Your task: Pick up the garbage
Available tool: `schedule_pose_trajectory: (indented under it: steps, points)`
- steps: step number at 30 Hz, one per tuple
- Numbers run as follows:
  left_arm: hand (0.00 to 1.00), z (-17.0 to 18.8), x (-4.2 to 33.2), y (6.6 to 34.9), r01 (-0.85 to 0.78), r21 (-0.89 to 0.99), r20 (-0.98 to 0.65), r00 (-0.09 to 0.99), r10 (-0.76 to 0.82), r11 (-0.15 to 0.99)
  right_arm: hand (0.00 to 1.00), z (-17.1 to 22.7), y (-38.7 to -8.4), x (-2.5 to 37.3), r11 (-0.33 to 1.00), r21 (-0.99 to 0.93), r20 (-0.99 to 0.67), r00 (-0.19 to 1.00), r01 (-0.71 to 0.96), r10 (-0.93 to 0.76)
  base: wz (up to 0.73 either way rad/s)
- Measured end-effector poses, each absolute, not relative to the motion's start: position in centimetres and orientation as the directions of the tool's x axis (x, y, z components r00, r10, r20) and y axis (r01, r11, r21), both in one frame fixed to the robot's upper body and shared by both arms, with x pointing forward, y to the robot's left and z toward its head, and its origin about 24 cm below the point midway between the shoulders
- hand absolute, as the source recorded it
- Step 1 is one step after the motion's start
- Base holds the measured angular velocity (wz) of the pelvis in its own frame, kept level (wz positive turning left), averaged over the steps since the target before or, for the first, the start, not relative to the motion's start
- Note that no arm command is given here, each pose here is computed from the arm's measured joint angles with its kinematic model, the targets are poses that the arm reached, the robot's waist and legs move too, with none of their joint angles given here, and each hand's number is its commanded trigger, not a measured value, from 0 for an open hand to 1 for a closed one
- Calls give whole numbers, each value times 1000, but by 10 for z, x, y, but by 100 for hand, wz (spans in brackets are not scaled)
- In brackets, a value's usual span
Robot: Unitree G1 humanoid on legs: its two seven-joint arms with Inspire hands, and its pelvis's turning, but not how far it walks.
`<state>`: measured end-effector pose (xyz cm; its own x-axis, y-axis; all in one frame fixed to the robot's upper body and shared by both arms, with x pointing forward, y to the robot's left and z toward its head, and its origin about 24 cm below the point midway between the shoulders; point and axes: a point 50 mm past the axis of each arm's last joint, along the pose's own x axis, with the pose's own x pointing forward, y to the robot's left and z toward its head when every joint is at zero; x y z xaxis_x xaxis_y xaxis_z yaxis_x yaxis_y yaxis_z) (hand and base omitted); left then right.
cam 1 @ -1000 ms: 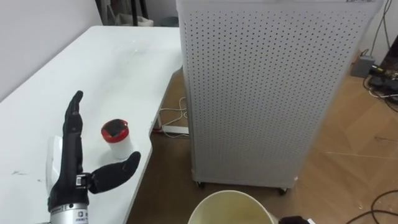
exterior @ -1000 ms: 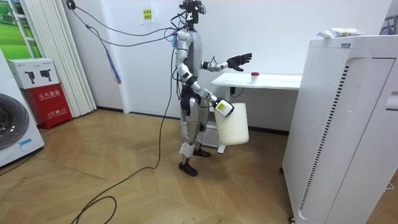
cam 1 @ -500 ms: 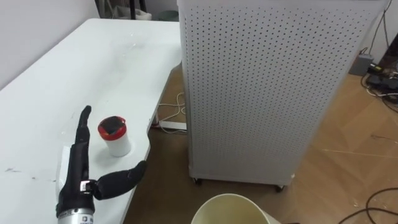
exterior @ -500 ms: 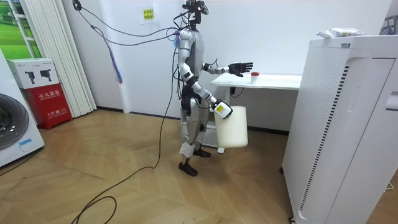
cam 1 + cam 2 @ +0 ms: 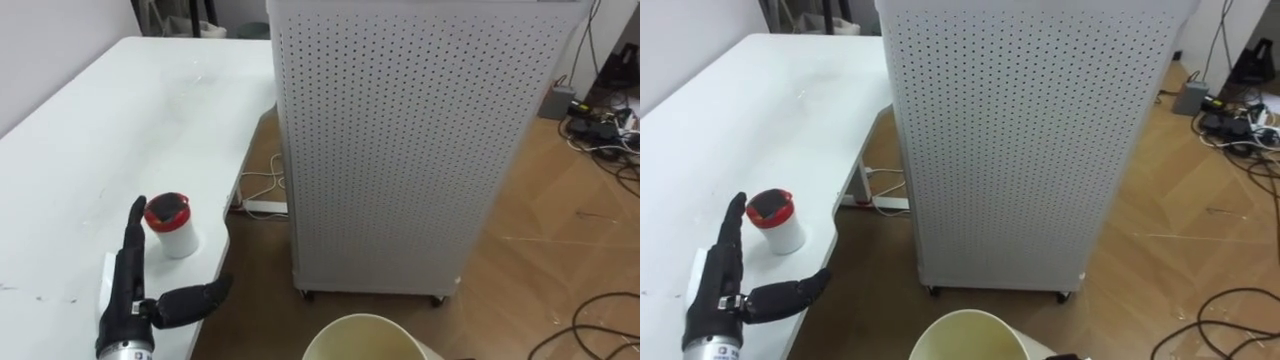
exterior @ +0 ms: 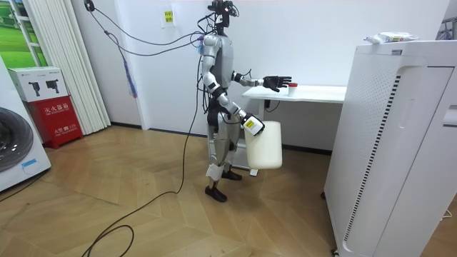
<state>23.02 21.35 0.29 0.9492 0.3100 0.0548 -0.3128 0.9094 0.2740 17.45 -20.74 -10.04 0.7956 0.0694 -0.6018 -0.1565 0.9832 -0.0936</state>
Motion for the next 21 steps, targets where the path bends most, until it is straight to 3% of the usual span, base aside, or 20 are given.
schedule_pose_trajectory:
  steps: [21]
  points:
    - [0,2,231,222,-423,153,8,904,426,893,100,-104,-207,169,982,-85,-639,765,-169,76,0]
